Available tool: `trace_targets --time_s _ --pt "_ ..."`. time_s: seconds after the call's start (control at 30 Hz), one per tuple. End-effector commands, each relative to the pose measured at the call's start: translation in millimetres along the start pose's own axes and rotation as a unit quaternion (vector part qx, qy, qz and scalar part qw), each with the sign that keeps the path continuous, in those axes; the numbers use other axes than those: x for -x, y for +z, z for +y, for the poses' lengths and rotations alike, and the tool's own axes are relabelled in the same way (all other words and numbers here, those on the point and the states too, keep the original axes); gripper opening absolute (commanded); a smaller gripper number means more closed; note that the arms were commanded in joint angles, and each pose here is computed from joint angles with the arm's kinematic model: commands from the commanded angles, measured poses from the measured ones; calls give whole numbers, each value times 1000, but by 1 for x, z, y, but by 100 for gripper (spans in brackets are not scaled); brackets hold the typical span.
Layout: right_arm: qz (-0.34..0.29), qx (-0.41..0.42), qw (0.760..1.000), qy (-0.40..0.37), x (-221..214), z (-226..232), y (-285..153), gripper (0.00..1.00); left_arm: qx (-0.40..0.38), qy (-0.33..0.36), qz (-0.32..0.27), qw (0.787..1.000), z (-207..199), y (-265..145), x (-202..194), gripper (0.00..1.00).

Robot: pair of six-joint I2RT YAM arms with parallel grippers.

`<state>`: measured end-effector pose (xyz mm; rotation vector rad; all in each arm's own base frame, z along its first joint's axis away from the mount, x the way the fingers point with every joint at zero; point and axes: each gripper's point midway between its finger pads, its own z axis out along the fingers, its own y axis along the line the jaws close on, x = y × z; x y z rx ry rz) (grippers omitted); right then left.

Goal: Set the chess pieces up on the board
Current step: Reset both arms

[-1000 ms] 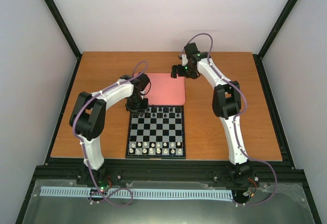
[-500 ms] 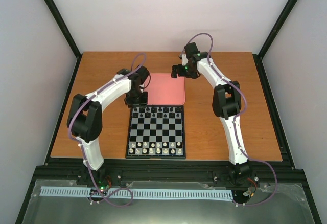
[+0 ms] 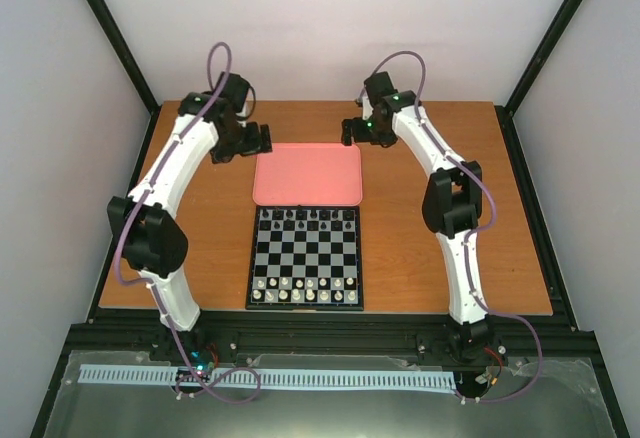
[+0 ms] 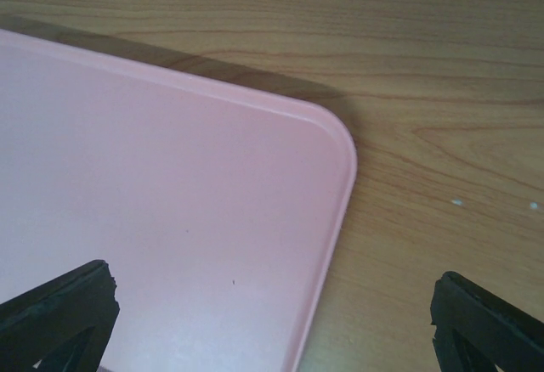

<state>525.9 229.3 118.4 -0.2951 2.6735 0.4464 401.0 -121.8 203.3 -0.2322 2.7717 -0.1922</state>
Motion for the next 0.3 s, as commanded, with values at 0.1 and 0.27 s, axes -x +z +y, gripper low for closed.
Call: trace_targets --time_s 0.1,0.27 --pt "1 -32 999 -1 -9 0 -37 100 19 -25 -64 997 43 -37 43 100" --pt "-13 -41 999 1 -4 0 -48 100 11 -23 -70 997 47 -39 48 100"
